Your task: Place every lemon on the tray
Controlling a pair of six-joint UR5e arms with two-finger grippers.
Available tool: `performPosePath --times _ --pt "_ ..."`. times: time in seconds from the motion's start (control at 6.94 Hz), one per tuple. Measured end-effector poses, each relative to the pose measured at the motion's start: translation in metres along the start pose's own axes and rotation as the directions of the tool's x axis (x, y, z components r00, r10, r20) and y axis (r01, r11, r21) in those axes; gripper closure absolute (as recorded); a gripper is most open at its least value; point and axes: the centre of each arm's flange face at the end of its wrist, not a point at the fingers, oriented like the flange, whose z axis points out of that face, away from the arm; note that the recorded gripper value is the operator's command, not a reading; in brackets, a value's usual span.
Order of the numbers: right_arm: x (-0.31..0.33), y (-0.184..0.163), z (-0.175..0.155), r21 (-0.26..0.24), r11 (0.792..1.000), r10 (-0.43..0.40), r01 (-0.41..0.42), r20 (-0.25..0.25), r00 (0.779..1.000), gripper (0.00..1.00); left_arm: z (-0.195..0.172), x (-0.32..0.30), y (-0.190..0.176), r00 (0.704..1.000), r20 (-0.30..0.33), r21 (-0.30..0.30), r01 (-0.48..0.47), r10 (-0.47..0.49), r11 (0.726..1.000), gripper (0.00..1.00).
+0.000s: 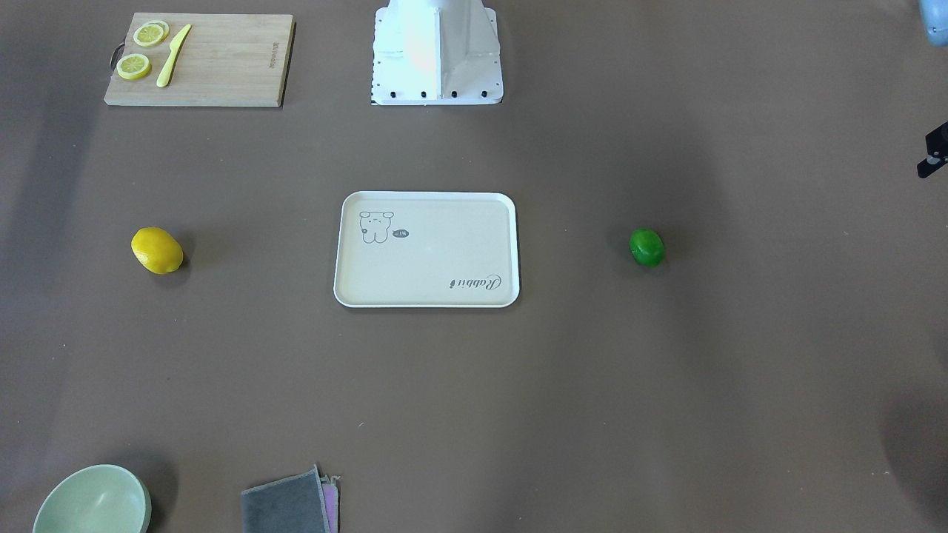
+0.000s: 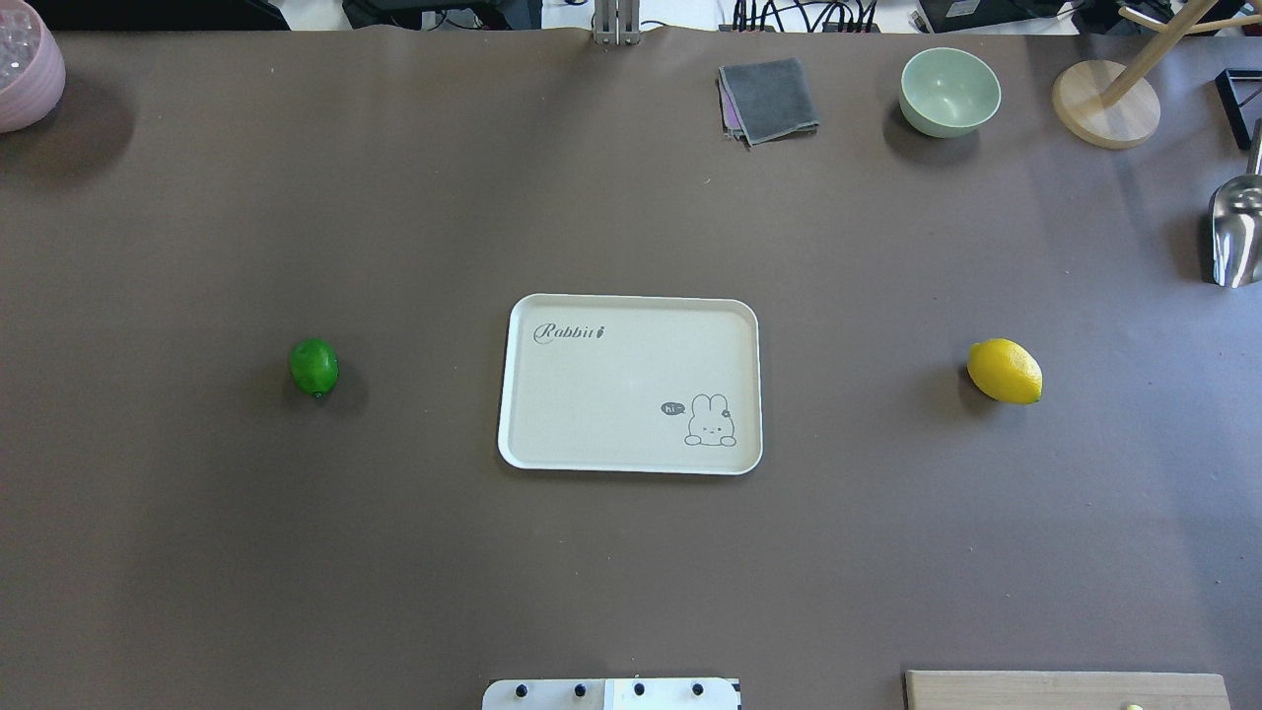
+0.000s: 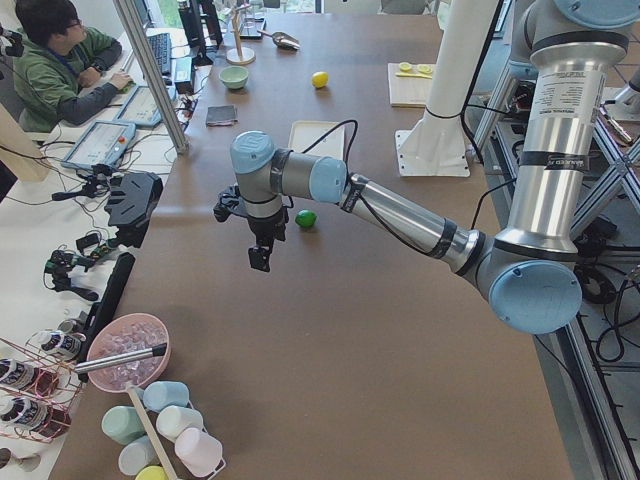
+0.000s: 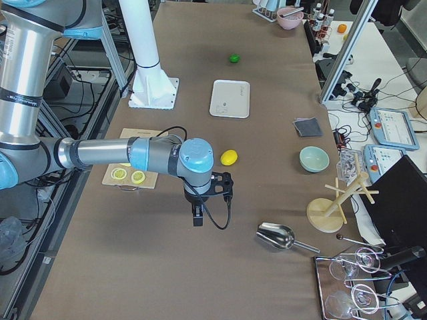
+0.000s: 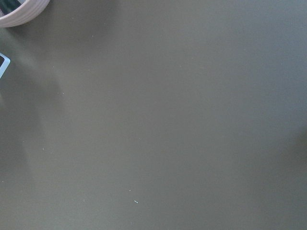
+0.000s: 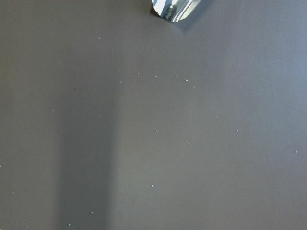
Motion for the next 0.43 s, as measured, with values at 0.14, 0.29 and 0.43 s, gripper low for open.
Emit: performPosePath --times 0.14,0.29,0.43 --pt "-0.008 -0.005 -0.010 0.022 1.000 -0.023 0.023 -0.006 1.000 0.00 -0.005 0.006 -0.001 1.000 0.003 0.012 -0.012 0.012 1.000 0.01" --pt "-0.018 -0.013 -0.023 0.050 0.997 -0.050 0.050 -0.014 0.999 0.00 -0.010 0.010 -0.003 1.000 0.003 0.022 -0.020 0.020 1.000 0.01" --pt "-0.028 -0.024 -0.036 0.080 0.994 -0.077 0.078 -0.024 0.997 0.00 -0.018 0.018 -0.009 0.999 0.002 0.042 -0.036 0.036 0.998 0.01"
